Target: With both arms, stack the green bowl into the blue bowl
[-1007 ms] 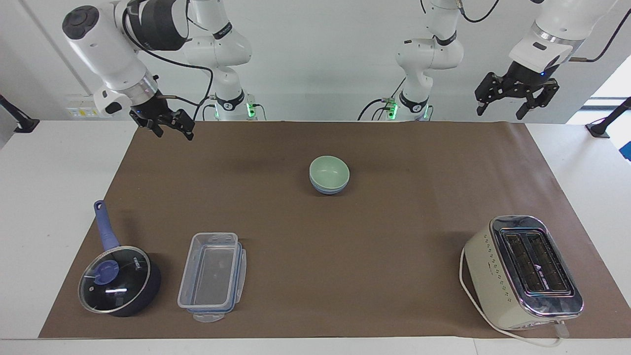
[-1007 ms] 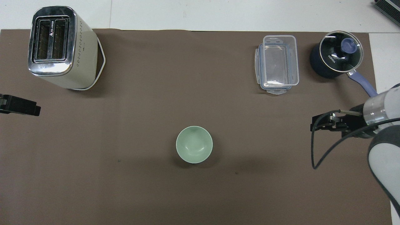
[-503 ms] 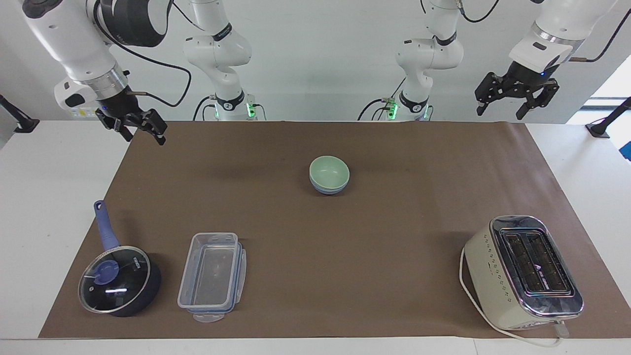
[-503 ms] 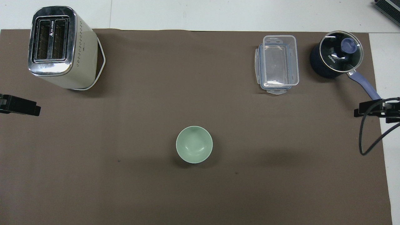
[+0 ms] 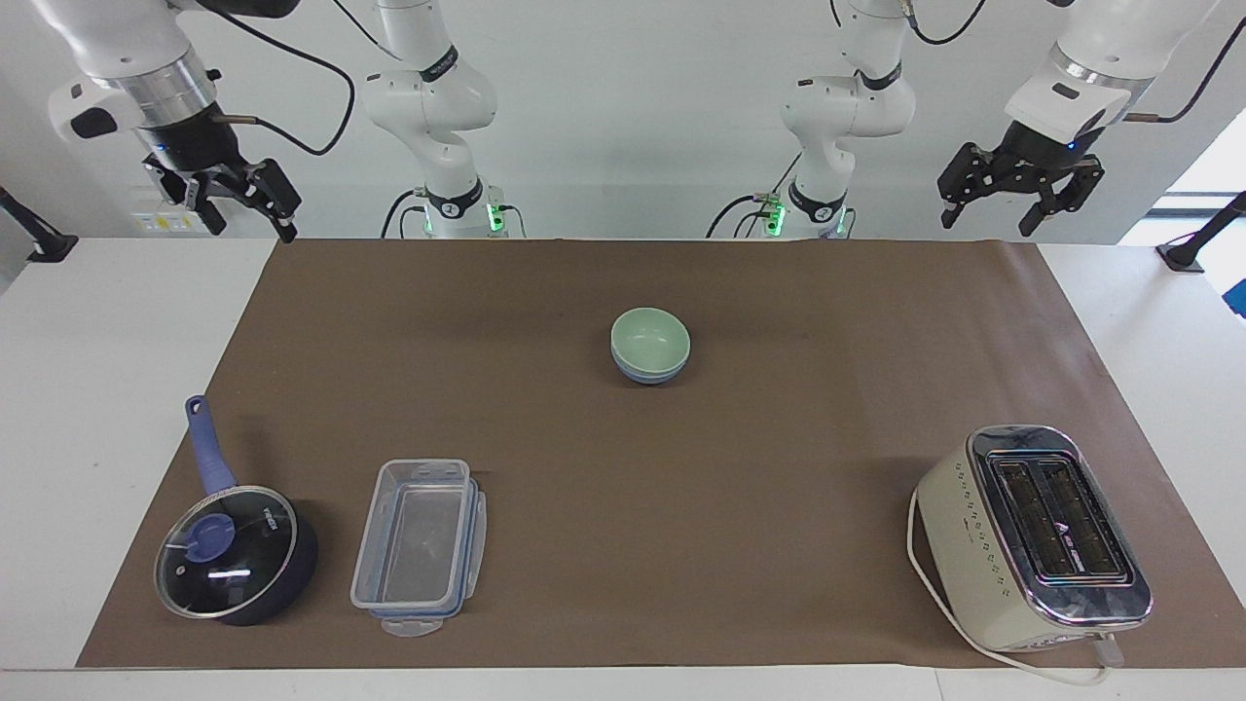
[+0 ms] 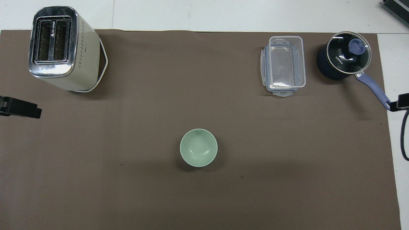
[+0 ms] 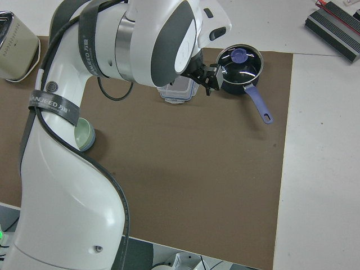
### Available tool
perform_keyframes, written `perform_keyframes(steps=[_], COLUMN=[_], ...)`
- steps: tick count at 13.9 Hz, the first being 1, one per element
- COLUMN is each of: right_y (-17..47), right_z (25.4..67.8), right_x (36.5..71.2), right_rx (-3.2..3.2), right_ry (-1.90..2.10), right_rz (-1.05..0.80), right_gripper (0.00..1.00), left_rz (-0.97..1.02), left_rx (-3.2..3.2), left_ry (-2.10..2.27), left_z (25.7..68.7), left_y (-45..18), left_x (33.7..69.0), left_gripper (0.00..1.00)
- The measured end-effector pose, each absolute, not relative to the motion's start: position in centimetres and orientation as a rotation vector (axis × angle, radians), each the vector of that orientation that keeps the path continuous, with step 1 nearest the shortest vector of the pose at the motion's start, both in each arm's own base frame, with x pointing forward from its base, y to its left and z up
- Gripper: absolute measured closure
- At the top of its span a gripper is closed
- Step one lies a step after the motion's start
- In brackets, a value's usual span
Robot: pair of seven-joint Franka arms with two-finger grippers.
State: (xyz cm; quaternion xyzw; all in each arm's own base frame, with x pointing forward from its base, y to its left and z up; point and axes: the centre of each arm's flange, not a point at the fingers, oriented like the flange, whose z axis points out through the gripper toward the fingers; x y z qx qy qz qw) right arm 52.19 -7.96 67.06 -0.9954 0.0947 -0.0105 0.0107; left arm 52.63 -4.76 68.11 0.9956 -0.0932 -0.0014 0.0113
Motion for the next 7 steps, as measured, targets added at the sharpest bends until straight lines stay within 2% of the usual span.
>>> perform_keyframes(steps=[3, 7], right_y=[-7.6, -6.1], right_z=[68.8, 67.3], right_x=[50.6, 50.0], right_rx=[-3.137, -3.146], right_ry=[0.283, 0.233], right_rz=[-0.044, -0.029], right_gripper=[0.00, 0.00], left_rz=[-0.004, -0.004], left_rx=[3.105, 3.105], left_ry=[-0.291, -0.291], left_z=[68.1, 68.1], left_y=[-4.8, -4.8], left_x=[52.6, 52.6], left_gripper=[0.00, 0.00])
